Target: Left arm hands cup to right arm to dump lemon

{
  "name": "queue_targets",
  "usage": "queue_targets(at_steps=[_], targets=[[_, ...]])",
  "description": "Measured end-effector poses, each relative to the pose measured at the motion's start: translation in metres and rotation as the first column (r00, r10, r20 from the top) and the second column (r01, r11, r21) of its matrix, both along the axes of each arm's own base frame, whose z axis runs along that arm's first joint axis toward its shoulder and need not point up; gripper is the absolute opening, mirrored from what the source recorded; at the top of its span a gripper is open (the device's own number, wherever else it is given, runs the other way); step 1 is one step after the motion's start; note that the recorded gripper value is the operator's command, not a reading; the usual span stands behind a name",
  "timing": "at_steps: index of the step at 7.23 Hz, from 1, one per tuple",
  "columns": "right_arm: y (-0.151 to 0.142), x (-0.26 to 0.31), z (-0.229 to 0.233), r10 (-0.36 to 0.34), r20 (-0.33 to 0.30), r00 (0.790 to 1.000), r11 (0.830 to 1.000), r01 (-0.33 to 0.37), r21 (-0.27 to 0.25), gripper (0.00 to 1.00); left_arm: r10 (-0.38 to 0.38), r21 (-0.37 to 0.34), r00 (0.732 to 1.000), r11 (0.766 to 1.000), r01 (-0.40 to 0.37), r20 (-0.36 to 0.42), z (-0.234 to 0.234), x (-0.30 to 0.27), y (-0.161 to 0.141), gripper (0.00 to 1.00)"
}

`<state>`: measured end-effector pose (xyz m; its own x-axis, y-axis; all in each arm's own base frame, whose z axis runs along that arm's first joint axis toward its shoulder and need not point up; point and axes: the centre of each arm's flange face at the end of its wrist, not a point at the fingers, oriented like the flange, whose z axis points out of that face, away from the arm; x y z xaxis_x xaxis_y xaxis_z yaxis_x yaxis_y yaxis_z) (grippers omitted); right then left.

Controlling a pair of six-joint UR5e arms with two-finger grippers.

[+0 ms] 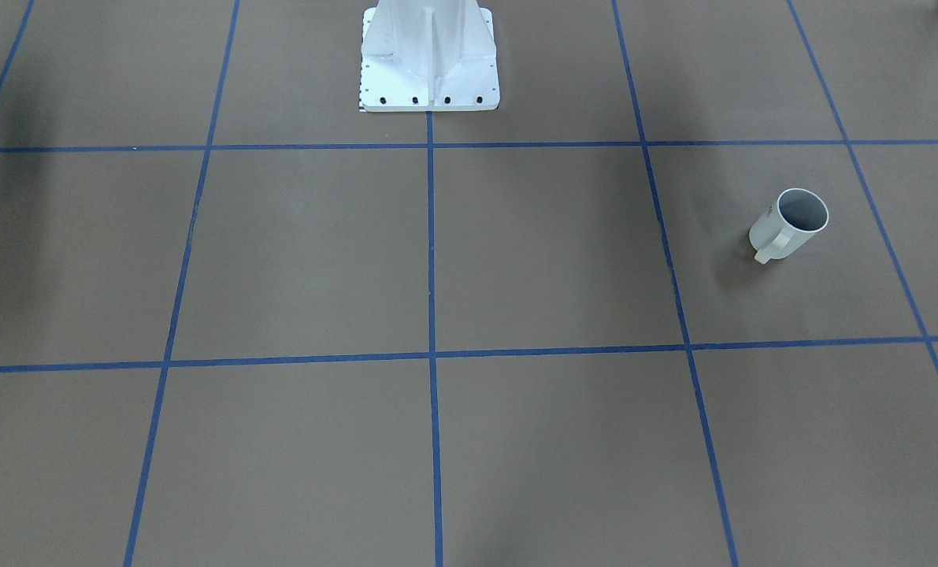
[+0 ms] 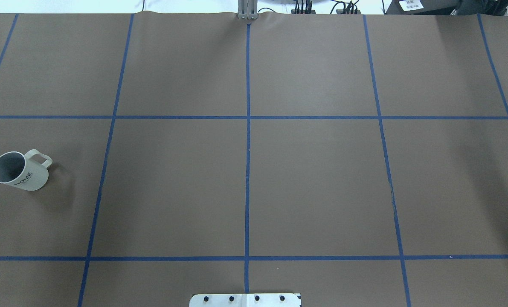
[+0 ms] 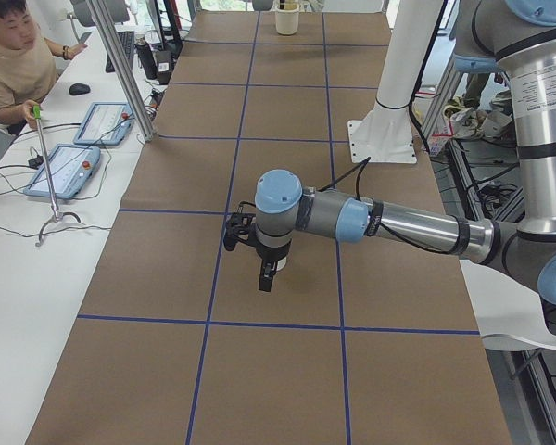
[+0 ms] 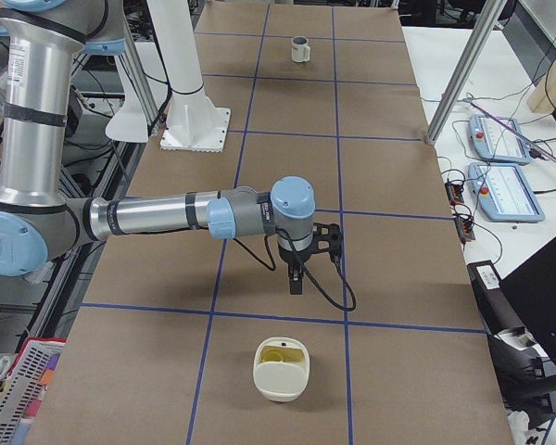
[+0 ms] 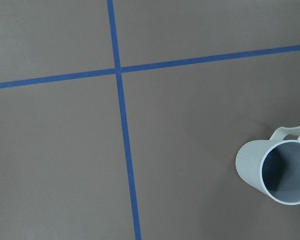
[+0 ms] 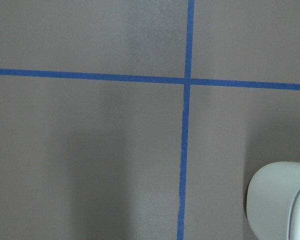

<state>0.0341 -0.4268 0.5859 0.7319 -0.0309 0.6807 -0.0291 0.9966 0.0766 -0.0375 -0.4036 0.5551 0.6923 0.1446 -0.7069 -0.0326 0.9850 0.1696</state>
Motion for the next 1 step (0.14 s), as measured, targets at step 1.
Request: queue_targets(at_steps=[1], targets=[[0.0002,-0.0001,0.0004,0.000,0.001,1.000,1.000,0.000,0.000,1.00,0.000,-0.002,1.000,1.000,0.000,0.000,0.0008,0.0000,0.0004,1.00]])
